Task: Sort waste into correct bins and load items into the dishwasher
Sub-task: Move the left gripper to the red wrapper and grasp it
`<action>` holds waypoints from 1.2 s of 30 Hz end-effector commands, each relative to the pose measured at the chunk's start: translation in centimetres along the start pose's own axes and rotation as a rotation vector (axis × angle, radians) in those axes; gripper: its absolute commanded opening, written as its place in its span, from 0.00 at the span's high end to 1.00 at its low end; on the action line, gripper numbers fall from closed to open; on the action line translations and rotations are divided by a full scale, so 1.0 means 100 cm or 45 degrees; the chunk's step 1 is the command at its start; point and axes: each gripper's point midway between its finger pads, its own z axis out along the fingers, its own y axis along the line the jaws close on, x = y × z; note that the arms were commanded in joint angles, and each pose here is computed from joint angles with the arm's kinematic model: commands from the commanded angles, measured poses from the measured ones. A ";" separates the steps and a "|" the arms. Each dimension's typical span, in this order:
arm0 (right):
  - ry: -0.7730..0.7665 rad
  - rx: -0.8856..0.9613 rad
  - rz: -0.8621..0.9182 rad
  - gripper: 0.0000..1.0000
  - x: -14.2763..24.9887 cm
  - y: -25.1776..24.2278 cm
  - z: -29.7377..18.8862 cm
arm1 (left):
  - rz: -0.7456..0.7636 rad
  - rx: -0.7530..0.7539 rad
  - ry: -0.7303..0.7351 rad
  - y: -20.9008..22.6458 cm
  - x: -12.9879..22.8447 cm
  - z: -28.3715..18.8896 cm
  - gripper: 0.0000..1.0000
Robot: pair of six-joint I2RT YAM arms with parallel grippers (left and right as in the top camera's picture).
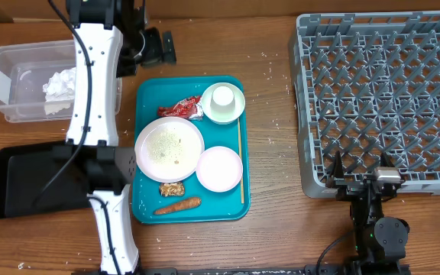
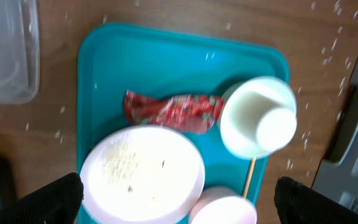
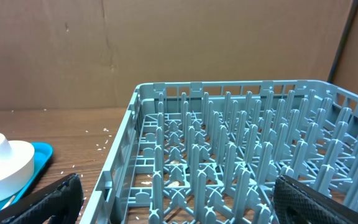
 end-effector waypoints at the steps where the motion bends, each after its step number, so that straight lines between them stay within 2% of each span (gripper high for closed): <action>1: -0.009 0.005 0.006 0.00 0.001 -0.001 0.000 | 0.091 -0.060 0.113 0.008 0.020 0.015 0.00; 6: -0.009 0.005 0.006 0.00 0.001 -0.001 0.000 | 0.222 -0.077 0.246 0.019 0.033 0.058 0.02; 8: -0.009 0.005 0.006 0.00 0.001 -0.001 0.000 | 0.256 -0.074 0.247 0.020 0.031 0.070 0.15; 9: -0.009 0.005 0.006 0.00 0.001 -0.001 0.000 | 0.276 -0.070 0.235 0.021 0.028 0.075 0.16; 15: -0.009 0.005 0.006 0.00 0.001 -0.001 0.000 | 0.428 0.016 0.176 0.013 0.017 0.100 0.04; 17: -0.009 0.005 0.006 0.00 0.001 -0.001 0.000 | 0.485 0.084 0.184 0.005 0.020 0.106 0.05; 20: -0.009 0.005 0.006 0.00 0.001 -0.001 0.000 | 0.526 0.094 0.191 0.004 0.024 0.120 0.15; 29: -0.009 0.005 0.006 0.00 0.001 -0.001 0.000 | 0.634 0.083 0.240 0.011 0.039 0.149 0.11; 32: -0.009 0.005 0.006 0.00 0.001 -0.001 0.000 | 0.645 -0.011 0.216 0.024 0.033 0.159 0.12; 36: -0.009 0.005 0.006 0.00 0.001 -0.001 0.000 | 0.655 -0.041 0.178 0.028 0.026 0.166 0.12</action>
